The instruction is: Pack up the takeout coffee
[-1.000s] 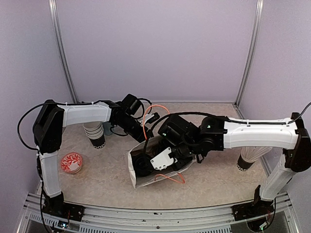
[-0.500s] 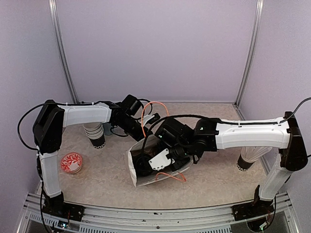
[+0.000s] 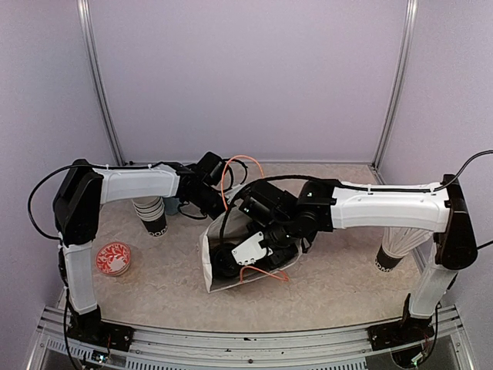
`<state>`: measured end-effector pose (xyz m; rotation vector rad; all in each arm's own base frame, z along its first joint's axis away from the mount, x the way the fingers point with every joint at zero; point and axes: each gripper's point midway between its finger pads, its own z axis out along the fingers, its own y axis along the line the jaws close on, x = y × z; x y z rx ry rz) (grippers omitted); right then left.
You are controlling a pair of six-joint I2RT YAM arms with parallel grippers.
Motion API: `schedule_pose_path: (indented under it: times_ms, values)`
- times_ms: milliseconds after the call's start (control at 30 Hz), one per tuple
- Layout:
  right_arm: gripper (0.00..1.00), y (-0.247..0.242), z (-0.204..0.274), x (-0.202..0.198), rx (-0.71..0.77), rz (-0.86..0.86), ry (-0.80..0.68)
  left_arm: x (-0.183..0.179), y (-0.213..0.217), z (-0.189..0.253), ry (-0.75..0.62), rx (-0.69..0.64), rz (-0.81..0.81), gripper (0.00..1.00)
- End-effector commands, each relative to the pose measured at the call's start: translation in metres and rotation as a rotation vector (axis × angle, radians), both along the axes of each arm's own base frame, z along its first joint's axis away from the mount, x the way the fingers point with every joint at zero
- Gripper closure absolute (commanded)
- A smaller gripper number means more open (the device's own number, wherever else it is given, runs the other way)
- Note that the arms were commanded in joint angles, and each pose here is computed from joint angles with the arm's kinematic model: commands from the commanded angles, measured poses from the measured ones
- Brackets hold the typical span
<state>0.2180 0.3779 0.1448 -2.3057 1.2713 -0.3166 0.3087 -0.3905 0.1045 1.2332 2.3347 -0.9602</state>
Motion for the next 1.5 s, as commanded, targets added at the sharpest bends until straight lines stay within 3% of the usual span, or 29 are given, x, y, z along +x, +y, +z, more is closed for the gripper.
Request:
schedule_pose_path:
  times_ms: [0,167,400,567,967,1267,1467]
  values:
    - [0.52,-0.012,-0.014,-0.017,-0.067,-0.031,0.152,-0.046,-0.012,0.003,0.049,-0.012,-0.134,0.44]
    - [0.52,-0.020,-0.011,-0.030,-0.102,-0.025,0.220,-0.070,-0.019,0.005,0.059,-0.009,-0.195,0.43]
    - [0.52,-0.032,-0.011,-0.071,-0.168,-0.003,0.438,-0.091,-0.021,0.012,0.104,-0.024,-0.247,0.43]
    - [0.52,-0.038,-0.021,-0.078,-0.227,-0.041,0.478,-0.103,-0.020,0.011,0.117,-0.010,-0.274,0.43]
    - [0.52,-0.048,-0.052,-0.073,-0.309,-0.091,0.470,-0.008,0.042,0.028,0.006,0.042,0.105,0.35]
    - [0.56,-0.058,-0.062,-0.074,-0.331,-0.101,0.458,0.015,0.061,0.059,-0.066,-0.004,0.185,0.33]
    - [0.56,-0.050,-0.035,-0.090,-0.211,0.000,0.509,0.017,0.067,0.074,-0.096,-0.019,0.200,0.33]
